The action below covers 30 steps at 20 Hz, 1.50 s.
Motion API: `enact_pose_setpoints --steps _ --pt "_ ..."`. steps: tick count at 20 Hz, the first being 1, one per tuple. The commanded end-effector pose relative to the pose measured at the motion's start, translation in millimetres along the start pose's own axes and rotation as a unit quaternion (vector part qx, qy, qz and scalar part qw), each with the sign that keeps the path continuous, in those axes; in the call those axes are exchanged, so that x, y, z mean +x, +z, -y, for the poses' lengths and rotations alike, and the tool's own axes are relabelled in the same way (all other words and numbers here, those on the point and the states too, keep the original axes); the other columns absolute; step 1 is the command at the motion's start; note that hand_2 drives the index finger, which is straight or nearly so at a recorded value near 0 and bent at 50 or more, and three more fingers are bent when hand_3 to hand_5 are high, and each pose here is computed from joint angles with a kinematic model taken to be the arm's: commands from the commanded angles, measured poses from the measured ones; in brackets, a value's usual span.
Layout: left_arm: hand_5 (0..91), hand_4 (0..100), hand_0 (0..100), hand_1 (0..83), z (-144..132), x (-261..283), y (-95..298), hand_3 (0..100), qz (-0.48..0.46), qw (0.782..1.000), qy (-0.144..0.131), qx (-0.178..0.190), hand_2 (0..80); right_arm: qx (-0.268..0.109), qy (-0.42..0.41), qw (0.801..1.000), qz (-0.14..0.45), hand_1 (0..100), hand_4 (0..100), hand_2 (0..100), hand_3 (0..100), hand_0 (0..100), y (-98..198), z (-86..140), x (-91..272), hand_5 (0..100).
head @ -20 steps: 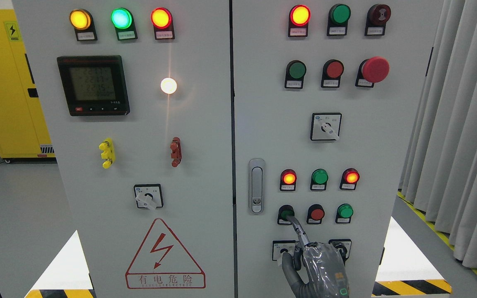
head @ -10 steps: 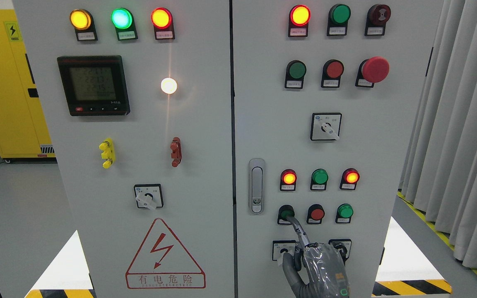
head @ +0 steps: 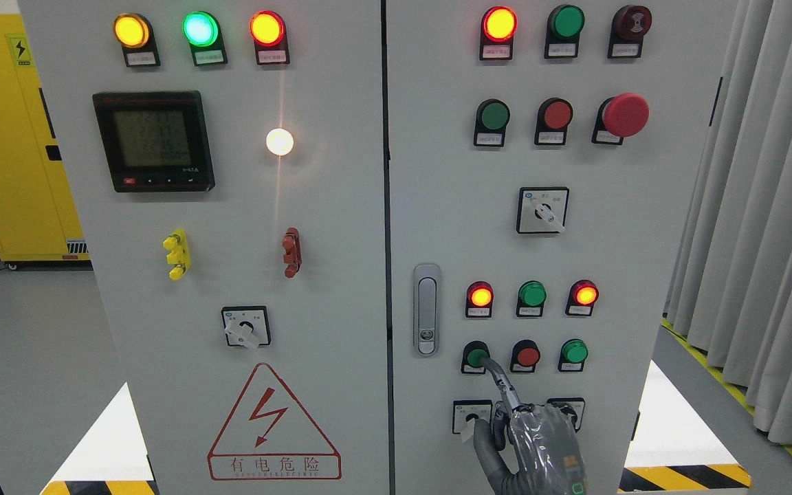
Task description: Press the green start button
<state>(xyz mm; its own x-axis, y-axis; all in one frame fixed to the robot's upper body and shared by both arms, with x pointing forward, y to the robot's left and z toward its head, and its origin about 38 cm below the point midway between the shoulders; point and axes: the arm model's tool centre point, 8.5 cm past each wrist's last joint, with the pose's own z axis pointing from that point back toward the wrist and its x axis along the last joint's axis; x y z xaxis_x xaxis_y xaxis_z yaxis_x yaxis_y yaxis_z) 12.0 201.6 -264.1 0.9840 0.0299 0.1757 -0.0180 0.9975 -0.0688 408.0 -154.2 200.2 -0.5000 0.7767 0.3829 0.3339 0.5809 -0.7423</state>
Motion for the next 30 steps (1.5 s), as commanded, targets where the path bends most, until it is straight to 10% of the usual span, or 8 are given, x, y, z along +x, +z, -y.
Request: enact_pose_setpoints --steps 1,9,12,13,16,30 --pt "0.0 0 12 55.6 0.0 0.1 0.0 0 0.000 1.000 0.000 0.000 0.0 -0.029 -0.020 0.999 0.021 94 100 0 94 78 6.3 17.2 16.6 100" --pt "0.0 0 12 55.6 0.1 0.6 -0.1 0 0.001 1.000 0.000 0.000 0.0 -0.031 -0.161 0.986 0.012 92 89 7 83 85 47.5 8.5 38.8 89" --pt "0.0 0 12 55.6 0.1 0.6 -0.1 0 0.001 1.000 0.000 0.000 0.0 -0.043 -0.235 0.971 0.003 85 55 6 48 78 55.1 10.0 43.5 60" --pt "0.0 0 12 55.6 0.0 0.1 0.0 0 0.000 1.000 0.000 0.000 0.0 -0.050 -0.258 0.965 0.000 82 33 2 29 80 55.7 12.0 43.3 33" --pt "0.0 0 12 55.6 0.1 0.6 -0.1 0 0.001 1.000 0.000 0.000 0.0 -0.062 -0.287 0.956 -0.002 77 17 0 12 80 55.2 16.9 43.4 14" --pt "0.0 0 12 55.6 0.1 0.6 -0.1 0 0.001 1.000 0.000 0.000 0.0 -0.046 -0.297 0.954 0.009 63 9 0 4 66 62.8 11.1 49.7 5"
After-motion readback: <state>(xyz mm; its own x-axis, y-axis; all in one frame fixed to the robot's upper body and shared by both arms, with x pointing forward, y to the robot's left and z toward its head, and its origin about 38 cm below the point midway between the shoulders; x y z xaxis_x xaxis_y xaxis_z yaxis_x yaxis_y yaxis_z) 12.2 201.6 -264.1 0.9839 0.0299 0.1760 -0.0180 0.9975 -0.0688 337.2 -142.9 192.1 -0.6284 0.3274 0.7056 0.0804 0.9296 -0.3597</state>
